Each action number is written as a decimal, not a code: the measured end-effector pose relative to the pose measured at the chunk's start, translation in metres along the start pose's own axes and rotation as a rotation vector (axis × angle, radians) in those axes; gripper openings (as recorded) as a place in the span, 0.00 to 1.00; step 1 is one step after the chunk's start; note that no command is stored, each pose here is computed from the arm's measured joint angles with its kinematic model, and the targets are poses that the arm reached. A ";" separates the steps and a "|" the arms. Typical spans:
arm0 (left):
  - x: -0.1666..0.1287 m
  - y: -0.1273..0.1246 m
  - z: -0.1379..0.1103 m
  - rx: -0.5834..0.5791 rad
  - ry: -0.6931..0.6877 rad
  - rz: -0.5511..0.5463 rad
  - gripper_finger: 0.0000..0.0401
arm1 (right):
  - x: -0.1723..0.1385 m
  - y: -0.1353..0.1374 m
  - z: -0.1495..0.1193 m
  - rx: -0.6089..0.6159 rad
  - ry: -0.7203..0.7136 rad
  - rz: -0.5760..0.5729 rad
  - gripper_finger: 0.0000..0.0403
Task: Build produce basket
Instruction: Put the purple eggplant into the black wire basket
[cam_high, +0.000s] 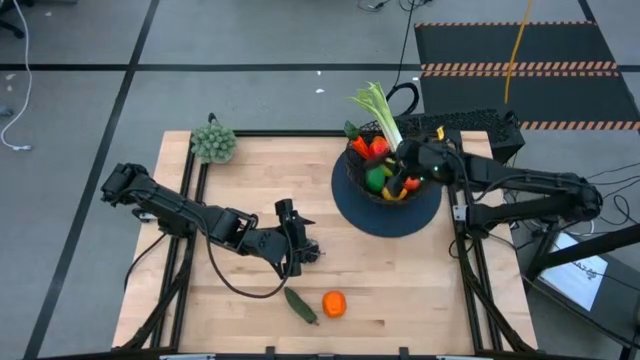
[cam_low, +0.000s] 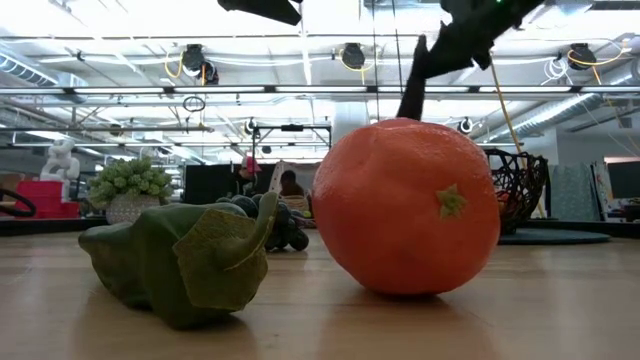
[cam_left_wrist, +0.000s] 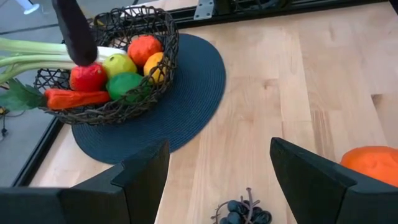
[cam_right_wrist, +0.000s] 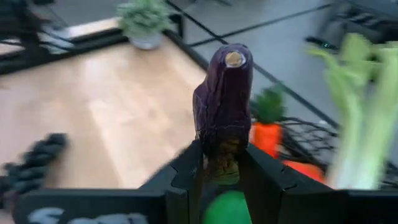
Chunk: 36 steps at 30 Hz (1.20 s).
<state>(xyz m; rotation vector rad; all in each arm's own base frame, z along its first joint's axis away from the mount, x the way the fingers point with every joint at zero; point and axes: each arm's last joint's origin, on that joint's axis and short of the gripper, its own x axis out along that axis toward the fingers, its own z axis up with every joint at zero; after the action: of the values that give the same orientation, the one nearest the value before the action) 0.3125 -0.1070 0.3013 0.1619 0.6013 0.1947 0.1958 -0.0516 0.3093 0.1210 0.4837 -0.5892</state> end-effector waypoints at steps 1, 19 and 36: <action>0.000 0.000 0.000 -0.003 -0.001 0.000 0.69 | -0.001 -0.004 0.000 -0.004 0.001 -0.028 0.21; 0.000 0.000 0.002 -0.027 -0.013 -0.001 0.69 | -0.018 -0.051 -0.009 -0.011 0.094 -0.286 0.21; 0.001 0.000 0.001 -0.035 -0.013 -0.001 0.69 | 0.000 -0.070 -0.040 0.054 0.199 -0.347 0.21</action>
<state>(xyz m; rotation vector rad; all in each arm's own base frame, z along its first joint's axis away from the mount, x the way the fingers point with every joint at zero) 0.3137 -0.1068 0.3023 0.1287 0.5847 0.2035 0.1406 -0.0996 0.2754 0.1493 0.6893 -0.9362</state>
